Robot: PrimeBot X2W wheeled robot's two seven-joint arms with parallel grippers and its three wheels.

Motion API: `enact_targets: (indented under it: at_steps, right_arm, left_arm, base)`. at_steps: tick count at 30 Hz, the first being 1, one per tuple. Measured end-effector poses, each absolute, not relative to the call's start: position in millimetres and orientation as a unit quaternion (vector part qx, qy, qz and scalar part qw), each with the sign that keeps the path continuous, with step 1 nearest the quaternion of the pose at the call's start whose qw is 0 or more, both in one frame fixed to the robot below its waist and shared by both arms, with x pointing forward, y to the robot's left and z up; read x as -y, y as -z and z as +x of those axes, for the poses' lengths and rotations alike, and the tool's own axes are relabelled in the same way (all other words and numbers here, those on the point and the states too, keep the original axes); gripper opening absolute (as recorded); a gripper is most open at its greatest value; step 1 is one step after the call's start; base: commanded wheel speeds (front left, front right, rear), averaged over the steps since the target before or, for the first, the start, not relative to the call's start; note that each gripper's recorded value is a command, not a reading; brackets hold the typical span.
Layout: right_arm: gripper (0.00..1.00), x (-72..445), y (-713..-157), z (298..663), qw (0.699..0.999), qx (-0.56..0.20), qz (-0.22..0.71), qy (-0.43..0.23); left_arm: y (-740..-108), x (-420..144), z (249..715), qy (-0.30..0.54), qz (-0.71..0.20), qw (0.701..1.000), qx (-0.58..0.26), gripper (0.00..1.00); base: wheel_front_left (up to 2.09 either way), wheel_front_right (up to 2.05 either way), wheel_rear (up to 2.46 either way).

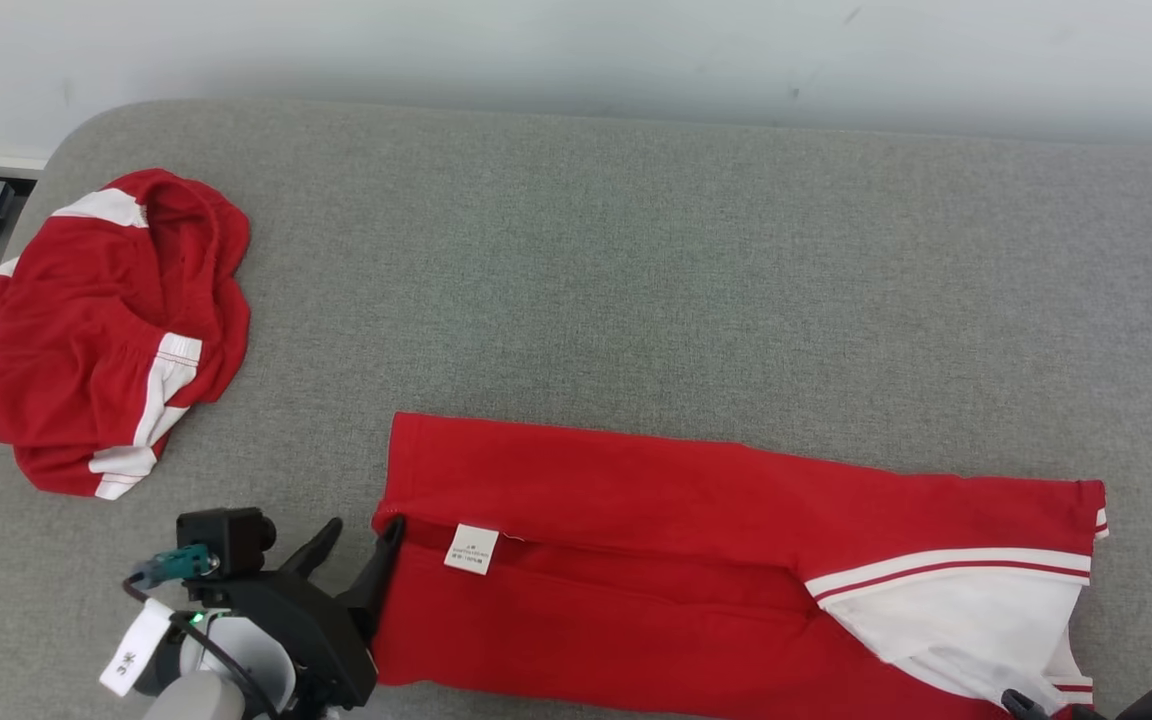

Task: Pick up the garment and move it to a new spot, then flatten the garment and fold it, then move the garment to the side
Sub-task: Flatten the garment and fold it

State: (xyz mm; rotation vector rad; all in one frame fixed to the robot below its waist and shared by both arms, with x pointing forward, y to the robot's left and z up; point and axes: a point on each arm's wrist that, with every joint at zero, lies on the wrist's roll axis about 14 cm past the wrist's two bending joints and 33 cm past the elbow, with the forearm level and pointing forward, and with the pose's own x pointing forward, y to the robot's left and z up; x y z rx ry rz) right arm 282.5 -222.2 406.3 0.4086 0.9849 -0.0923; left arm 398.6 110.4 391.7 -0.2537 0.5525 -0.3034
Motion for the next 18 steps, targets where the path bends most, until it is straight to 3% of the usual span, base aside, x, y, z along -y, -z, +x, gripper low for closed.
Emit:
enact_targets:
  at_steps: [7,18]
  right_arm:
    - [1.00,240,-408,276,0.865,-0.471,0.158,0.067]
    - [1.00,261,-460,331,0.934,-0.317,0.128,0.106]
  left_arm:
    - [-399,-141,400,0.110,-0.108,0.956,-0.250,1.00]
    - [-476,-142,422,0.107,-0.078,0.988,-0.083,1.00]
  base:
    - [0.00,0.00,0.00]
    - [0.00,0.00,0.00]
